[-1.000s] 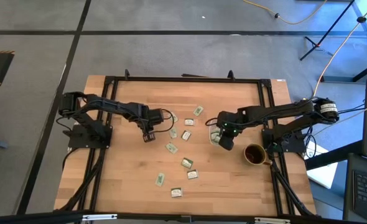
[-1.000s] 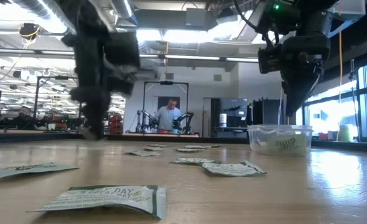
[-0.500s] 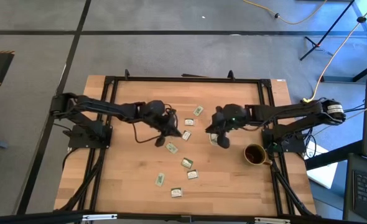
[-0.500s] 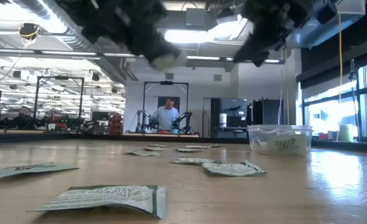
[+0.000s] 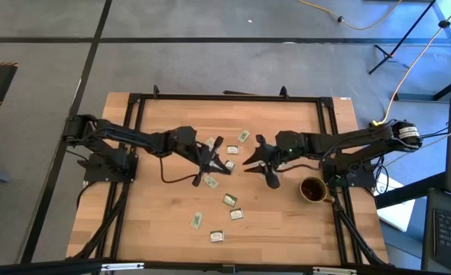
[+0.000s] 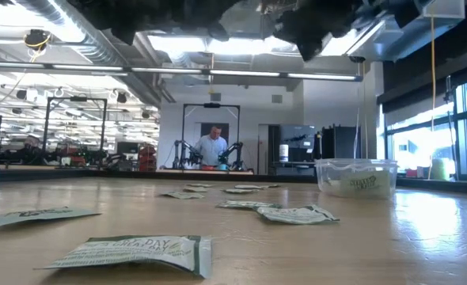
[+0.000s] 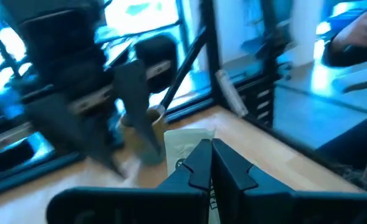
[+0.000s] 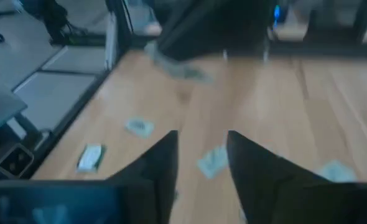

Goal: Pick and place items into bin
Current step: Put the stevia packet into the transparent bin

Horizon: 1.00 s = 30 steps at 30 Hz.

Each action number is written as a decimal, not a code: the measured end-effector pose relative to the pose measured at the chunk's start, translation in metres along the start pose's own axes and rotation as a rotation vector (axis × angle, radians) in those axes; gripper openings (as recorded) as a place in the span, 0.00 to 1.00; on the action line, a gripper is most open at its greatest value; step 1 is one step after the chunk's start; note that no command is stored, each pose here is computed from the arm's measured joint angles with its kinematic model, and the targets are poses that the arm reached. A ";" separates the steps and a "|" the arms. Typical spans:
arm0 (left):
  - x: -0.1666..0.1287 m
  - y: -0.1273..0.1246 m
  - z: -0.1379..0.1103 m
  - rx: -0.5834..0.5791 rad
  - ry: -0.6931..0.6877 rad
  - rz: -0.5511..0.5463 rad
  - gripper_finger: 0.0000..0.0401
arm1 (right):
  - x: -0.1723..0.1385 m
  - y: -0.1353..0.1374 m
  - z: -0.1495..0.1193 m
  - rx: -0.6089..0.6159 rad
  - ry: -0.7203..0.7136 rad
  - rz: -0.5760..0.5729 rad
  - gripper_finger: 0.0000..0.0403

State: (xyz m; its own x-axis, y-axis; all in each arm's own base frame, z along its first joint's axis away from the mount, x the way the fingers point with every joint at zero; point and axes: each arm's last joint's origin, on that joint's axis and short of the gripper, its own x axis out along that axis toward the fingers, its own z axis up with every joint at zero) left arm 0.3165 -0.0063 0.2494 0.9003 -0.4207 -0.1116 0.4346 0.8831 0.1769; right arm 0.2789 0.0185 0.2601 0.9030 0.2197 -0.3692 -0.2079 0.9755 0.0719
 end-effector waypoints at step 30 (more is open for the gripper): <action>0.011 -0.002 0.009 0.142 -0.277 -0.164 0.01 | 0.034 0.026 0.008 -0.296 -0.248 0.071 0.55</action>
State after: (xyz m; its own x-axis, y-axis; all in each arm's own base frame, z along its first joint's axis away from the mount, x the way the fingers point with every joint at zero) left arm 0.3257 -0.0150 0.2570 0.7823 -0.6120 0.1165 0.5551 0.7697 0.3154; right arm 0.3075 0.0511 0.2563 0.9386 0.3177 -0.1348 -0.3395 0.9203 -0.1945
